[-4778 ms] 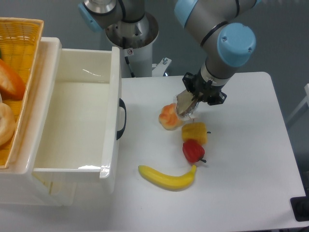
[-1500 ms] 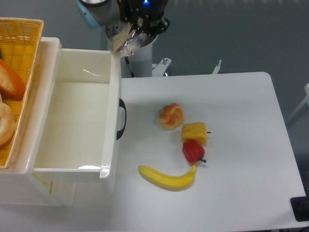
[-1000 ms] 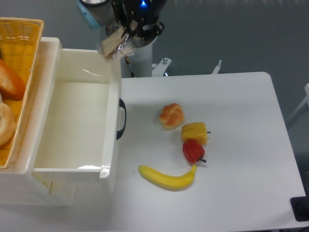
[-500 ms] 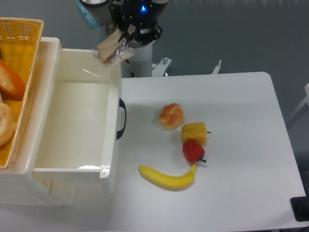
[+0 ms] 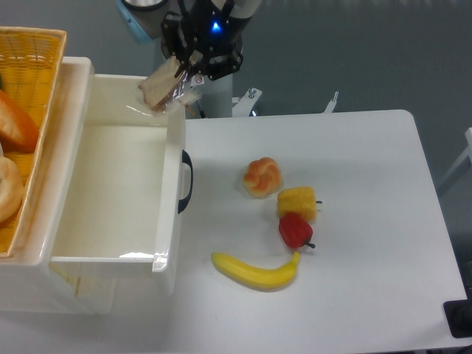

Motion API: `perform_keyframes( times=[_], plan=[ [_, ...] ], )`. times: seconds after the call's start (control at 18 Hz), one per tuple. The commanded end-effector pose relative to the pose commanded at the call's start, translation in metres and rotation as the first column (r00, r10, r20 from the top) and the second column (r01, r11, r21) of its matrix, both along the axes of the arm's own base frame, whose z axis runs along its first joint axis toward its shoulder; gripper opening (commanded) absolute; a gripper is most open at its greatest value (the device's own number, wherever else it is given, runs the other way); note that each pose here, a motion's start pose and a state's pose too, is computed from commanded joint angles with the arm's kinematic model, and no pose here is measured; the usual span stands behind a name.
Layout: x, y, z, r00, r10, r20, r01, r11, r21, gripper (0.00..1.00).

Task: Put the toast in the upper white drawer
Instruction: 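Lower the bagged toast down into the open white drawer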

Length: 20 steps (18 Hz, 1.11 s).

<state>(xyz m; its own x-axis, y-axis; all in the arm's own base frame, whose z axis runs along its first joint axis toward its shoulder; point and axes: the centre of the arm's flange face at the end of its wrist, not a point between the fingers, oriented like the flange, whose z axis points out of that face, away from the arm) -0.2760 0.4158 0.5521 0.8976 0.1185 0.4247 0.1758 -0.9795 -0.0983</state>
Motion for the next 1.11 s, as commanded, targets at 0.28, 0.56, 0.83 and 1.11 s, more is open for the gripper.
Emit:
perform_keyframes(
  times=[0.28, 0.56, 0.83, 1.11],
  plan=[
    [0.007, 0.010, -0.011, 1.000, -0.025, 0.012, 0.025, 1.000, -0.011, 0.22],
    [0.013, 0.024, -0.021, 0.999, -0.042, 0.026, 0.042, 0.999, -0.027, 0.22],
    [0.020, 0.047, -0.032, 1.000, -0.019, 0.015, 0.019, 0.999, -0.042, 0.22],
    [0.028, 0.064, -0.041, 0.999, -0.029, 0.014, 0.029, 0.998, -0.048, 0.22]
  ],
)
